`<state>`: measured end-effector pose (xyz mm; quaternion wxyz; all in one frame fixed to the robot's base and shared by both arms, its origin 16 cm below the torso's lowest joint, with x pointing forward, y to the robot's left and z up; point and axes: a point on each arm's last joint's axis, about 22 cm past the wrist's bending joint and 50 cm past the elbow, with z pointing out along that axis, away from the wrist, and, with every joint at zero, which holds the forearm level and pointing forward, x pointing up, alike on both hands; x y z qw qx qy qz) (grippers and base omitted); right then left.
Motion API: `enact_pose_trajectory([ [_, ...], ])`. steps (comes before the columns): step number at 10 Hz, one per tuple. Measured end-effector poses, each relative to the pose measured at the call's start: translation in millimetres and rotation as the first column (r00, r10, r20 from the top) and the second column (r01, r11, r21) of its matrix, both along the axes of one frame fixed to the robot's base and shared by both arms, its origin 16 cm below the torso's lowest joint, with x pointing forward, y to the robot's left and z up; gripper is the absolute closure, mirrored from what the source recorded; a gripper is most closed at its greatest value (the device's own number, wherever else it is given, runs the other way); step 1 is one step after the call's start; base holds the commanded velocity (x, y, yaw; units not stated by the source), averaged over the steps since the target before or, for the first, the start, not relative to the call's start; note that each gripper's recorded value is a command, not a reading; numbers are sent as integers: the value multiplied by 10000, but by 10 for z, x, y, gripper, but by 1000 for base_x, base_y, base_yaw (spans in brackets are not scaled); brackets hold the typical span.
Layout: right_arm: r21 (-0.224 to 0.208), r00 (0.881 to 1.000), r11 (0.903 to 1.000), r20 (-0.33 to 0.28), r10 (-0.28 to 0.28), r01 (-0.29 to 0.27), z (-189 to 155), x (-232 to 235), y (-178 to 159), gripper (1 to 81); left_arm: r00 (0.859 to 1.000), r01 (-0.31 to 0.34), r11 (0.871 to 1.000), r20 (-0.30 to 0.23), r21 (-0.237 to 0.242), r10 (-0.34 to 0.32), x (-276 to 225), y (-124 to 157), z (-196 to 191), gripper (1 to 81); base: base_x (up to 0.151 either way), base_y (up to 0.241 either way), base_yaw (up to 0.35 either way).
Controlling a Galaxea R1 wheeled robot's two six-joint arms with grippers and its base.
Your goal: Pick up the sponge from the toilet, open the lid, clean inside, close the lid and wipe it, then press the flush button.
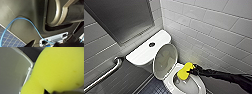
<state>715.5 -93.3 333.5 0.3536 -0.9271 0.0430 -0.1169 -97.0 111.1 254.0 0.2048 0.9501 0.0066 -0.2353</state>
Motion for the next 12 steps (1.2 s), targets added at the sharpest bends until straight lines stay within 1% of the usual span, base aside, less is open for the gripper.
enact_pose_trajectory([
  [1,31,9998,9998,25,181,-182,18,26,148,811,10000,3,10000,7,9,-3,3,7,-3,10,0,0,0],
  [3,39,9993,9993,125,359,-360,37,106,385,811,10000,3,10000,10,9,-3,4,8,-4,10,0,0,0],
  [4,-92,9990,9991,141,415,-414,7,144,453,811,10000,6,10000,5,12,-6,3,11,-4,10,0,0,0],
  [6,-327,9960,9968,492,751,-735,5,223,625,811,10000,4,10000,1,15,-4,2,13,-4,10,0,0,0],
  [7,-237,9928,9949,667,997,-983,44,205,802,811,10000,6,10000,0,19,-6,6,17,-6,10,0,0,0],
  [8,-183,9912,9939,741,1095,-1084,54,192,932,811,10000,8,10000,3,19,-8,10,17,-8,10,0,0,0],
  [9,-264,9910,9944,841,1039,-1020,35,232,944,811,10000,9,10000,-5,30,-9,8,26,-9,10,0,0,0],
  [11,-720,9923,9966,1140,490,-409,-89,413,614,811,10000,32,10000,-18,66,-32,1,61,-11,10,0,0,0],
  [12,-787,9926,9967,1174,295,-203,-161,394,535,811,10000,39,10000,-45,71,-38,-9,68,-7,10,0,0,0],
])
